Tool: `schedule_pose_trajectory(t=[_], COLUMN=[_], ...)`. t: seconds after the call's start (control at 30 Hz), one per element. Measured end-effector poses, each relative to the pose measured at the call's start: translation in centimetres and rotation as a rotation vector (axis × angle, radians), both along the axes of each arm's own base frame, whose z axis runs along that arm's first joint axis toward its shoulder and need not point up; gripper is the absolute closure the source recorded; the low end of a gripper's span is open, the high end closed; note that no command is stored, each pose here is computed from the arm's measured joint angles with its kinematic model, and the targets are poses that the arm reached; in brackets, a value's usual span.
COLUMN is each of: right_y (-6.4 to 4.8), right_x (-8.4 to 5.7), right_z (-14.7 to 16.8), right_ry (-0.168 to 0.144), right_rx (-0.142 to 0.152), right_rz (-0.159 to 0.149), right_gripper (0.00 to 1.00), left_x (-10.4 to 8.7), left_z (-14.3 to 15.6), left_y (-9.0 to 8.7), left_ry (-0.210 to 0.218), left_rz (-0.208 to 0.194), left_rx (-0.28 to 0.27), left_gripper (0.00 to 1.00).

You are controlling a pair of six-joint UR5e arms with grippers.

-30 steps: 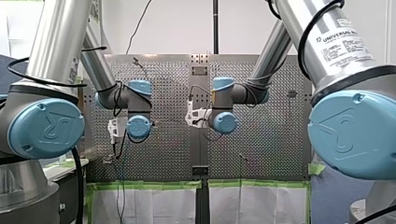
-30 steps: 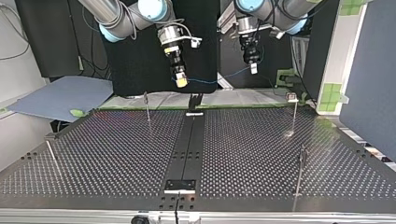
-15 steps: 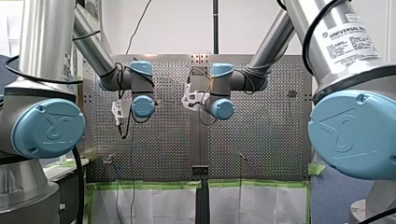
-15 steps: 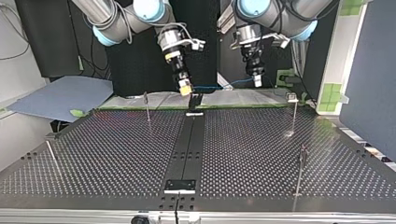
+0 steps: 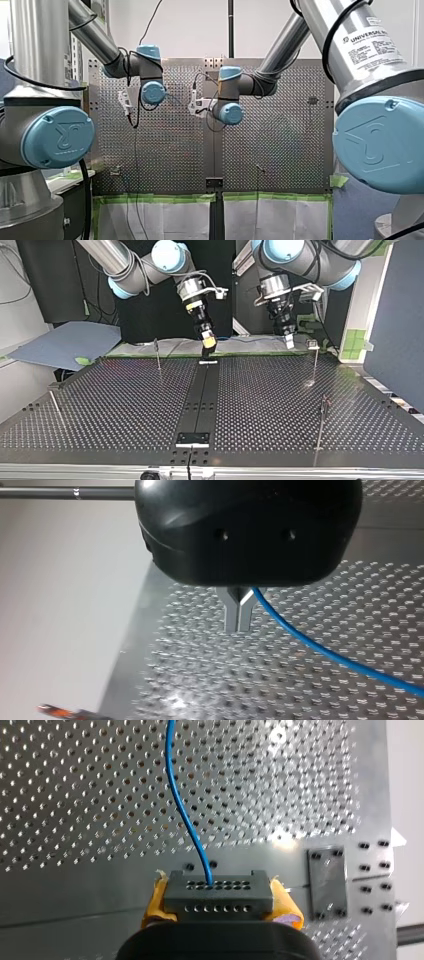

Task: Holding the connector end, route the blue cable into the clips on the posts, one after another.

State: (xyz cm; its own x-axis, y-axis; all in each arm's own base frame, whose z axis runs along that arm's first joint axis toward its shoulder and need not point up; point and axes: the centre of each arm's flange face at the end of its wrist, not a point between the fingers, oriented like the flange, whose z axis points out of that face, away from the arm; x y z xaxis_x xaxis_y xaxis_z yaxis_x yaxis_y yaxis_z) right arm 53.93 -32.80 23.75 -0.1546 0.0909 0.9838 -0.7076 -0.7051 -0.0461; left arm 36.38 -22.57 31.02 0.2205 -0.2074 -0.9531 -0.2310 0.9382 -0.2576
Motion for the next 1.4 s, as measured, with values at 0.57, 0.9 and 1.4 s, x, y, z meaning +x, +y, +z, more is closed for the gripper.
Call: schedule_pose_trajectory(t=[0.57, 0.9, 1.4], right_y=[0.0, 0.3, -0.2], right_x=[3.4, 5.1, 6.8], right_z=[5.9, 9.3, 14.4], right_ry=[0.014, 0.013, -0.04], right_rx=[-0.03, -0.032, -0.041], right_rz=[0.03, 0.052, 0.082], right_gripper=[1.0, 1.0, 1.0], left_x=[-0.4, 1.1, 3.0], left_z=[5.4, 7.5, 9.5], left_y=[2.5, 3.0, 4.8], left_ry=[-0.009, -0.012, -0.041], left_rz=[0.026, 0.005, 0.05], left_rx=[0.007, 0.025, 0.026], left_gripper=[1.0, 1.0, 1.0])
